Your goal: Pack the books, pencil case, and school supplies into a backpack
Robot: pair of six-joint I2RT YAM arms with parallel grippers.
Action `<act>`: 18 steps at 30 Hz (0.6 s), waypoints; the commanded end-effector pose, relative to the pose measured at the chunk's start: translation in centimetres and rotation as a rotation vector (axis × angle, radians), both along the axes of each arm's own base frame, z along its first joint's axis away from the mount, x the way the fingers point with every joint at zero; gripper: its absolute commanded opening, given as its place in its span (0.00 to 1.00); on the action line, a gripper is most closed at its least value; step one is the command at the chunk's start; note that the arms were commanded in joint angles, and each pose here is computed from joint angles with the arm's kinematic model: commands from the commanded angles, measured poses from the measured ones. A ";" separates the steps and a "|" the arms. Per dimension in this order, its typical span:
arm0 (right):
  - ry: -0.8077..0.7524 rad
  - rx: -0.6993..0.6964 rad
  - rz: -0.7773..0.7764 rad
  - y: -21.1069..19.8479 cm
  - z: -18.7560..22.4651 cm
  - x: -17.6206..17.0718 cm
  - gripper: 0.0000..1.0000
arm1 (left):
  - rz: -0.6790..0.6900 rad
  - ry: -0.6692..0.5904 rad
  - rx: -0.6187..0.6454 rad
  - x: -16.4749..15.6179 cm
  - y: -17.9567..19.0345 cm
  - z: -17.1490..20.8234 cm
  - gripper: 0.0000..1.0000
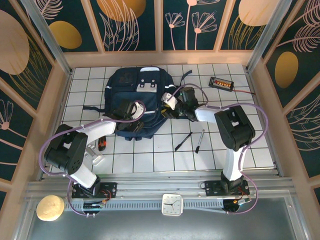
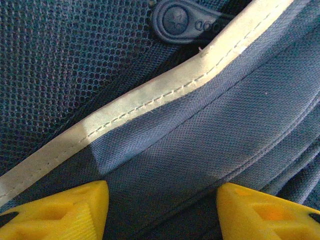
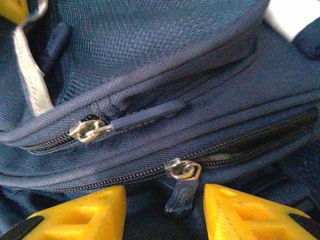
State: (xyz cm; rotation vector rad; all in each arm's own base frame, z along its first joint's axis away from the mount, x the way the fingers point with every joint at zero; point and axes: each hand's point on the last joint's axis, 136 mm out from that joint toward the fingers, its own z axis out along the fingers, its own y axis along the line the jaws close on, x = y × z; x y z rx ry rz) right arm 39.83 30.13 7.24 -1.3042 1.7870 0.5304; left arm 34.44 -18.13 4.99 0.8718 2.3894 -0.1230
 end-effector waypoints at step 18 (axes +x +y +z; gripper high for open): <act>-0.196 -0.209 -0.129 -1.2 -0.8 6.3 0.00 | -0.017 0.266 0.172 -5.6 3.2 -6.6 0.52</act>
